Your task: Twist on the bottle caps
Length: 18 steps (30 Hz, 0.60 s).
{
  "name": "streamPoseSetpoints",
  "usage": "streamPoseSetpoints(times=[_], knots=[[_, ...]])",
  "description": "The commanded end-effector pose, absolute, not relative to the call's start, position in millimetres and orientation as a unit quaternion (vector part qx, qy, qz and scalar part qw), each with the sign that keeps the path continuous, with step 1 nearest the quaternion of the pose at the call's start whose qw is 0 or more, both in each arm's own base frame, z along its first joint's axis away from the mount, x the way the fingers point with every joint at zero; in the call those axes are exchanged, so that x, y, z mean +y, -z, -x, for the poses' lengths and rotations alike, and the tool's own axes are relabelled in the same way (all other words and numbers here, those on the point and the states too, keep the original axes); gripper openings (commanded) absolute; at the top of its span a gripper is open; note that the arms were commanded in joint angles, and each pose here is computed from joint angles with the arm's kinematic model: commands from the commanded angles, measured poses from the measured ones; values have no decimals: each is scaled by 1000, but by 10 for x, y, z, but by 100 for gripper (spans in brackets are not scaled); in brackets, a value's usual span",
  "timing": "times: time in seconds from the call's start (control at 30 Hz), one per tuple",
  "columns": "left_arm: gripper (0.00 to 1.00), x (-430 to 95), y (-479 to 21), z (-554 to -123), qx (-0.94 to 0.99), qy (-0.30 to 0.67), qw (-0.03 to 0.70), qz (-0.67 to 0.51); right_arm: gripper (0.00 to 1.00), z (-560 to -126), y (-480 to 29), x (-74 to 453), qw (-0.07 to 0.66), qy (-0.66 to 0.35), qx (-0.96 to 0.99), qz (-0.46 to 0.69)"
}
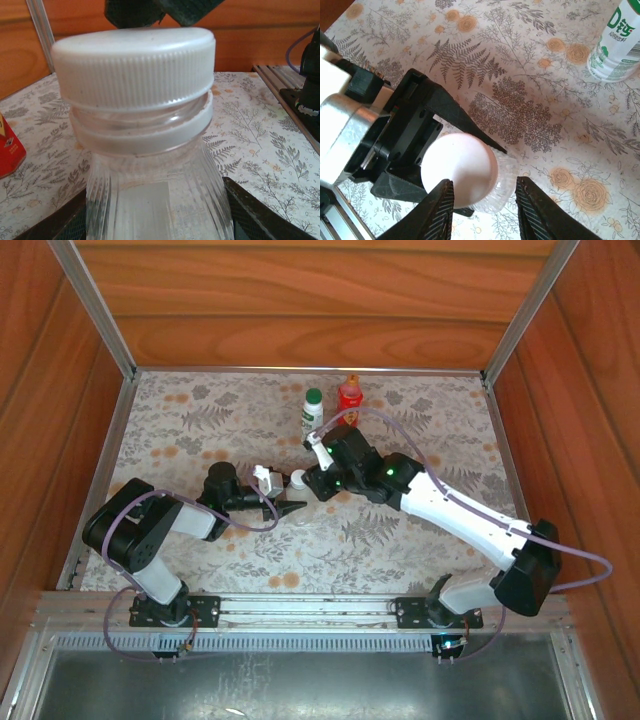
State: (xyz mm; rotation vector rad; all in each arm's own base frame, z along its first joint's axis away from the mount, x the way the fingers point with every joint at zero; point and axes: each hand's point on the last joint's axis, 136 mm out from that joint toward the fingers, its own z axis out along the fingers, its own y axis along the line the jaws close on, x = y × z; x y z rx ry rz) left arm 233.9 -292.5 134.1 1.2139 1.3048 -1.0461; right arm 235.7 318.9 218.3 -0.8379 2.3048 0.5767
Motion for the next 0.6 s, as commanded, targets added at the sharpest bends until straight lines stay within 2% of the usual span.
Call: streamPoseSetpoints(times=[0.0, 0.2, 0.4, 0.57], knots=[[55, -2925, -1139, -2258, 571, 459, 464, -498, 37, -2392, -2109, 3137, 274, -209, 892, 293], [55, -2924, -1134, -2259, 571, 459, 464, -499, 35, -2350, -2014, 3195, 236, -224, 899, 293], [55, -2927, -1136, -2263, 571, 459, 464, -498, 25, -2250, -1990, 3179, 211, -233, 901, 300], [55, -2931, -1139, -2268, 570, 460, 464, -498, 25, -2097, -1935, 3203, 174, -254, 899, 310]])
